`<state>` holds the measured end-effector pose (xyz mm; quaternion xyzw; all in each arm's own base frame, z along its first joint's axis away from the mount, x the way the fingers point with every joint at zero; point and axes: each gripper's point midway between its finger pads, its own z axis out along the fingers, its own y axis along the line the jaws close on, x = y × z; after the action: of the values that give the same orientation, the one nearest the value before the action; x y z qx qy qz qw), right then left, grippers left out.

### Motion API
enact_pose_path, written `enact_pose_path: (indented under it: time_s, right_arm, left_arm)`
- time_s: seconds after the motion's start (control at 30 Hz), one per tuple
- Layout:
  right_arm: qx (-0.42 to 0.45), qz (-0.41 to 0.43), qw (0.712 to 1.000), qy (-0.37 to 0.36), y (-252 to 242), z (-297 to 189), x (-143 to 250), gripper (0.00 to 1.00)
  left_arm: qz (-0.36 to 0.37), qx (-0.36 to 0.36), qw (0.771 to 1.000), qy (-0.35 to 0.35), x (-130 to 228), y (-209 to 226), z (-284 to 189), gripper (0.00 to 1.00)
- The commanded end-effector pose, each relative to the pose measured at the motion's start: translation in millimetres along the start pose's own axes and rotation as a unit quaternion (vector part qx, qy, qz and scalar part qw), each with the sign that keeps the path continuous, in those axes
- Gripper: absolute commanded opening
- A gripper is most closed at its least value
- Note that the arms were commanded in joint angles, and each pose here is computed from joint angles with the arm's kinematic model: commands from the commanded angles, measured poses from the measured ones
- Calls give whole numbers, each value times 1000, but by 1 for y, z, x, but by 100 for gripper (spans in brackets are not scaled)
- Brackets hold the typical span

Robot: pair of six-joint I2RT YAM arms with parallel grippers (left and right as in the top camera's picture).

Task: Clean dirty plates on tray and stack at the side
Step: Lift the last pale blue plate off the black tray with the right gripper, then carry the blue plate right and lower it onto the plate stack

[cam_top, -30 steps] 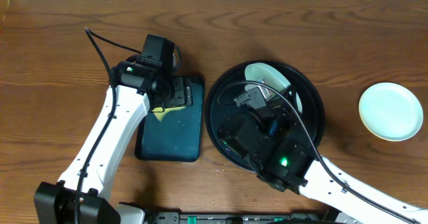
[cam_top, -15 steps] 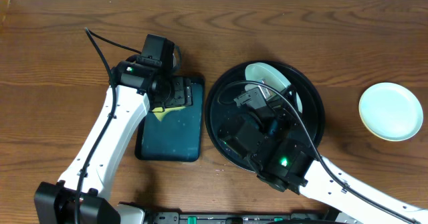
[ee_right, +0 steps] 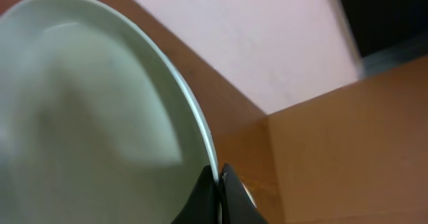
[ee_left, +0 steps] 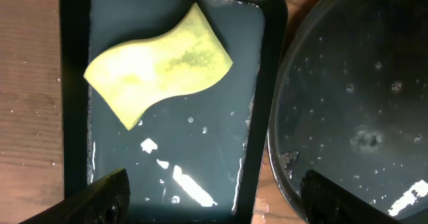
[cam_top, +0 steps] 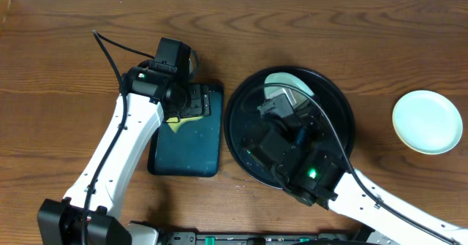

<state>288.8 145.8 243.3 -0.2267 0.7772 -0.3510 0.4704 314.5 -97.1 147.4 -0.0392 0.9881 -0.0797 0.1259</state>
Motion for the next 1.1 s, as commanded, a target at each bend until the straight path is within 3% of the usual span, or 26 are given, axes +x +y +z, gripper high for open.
enact_pose_path:
  time_s: [0.0, 0.07, 0.13, 0.2, 0.3, 0.43, 0.53, 0.7, 0.83, 1.07]
  right_arm:
    - [26, -12, 1000, 3, -10, -1, 1, 1]
    - [100, 30, 994, 6, -36, -1, 3, 1]
    - [49, 39, 998, 2, -19, 2, 0, 1]
    - [23, -16, 1000, -2, -7, -2, -3, 1]
    - [107, 32, 994, 2, -36, -1, 0, 1]
    - [9, 49, 999, 15, -3, 7, 5, 1]
    - [-4, 148, 987, 69, -3, 21, 31, 1]
    - [-124, 306, 918, 220, 16, 64, 81, 1]
    - [-213, 395, 850, 274, 3, 99, 110, 1]
    - [-135, 573, 742, 320, -84, 143, 207, 1]
  left_arm:
    - [8, 3, 1000, 1, 0, -1, -1, 82]
    - [8, 3, 1000, 1, 0, -1, -1, 82]
    - [8, 3, 1000, 1, 0, -1, -1, 82]
    - [8, 3, 1000, 1, 0, -1, -1, 82]
    - [8, 3, 1000, 1, 0, -1, -1, 82]
    - [8, 3, 1000, 1, 0, -1, -1, 82]
    - [8, 3, 1000, 1, 0, -1, -1, 82]
    - [8, 3, 1000, 1, 0, -1, -1, 82]
    - [8, 3, 1000, 1, 0, -1, -1, 82]
    - [8, 3, 1000, 1, 0, -1, -1, 82]
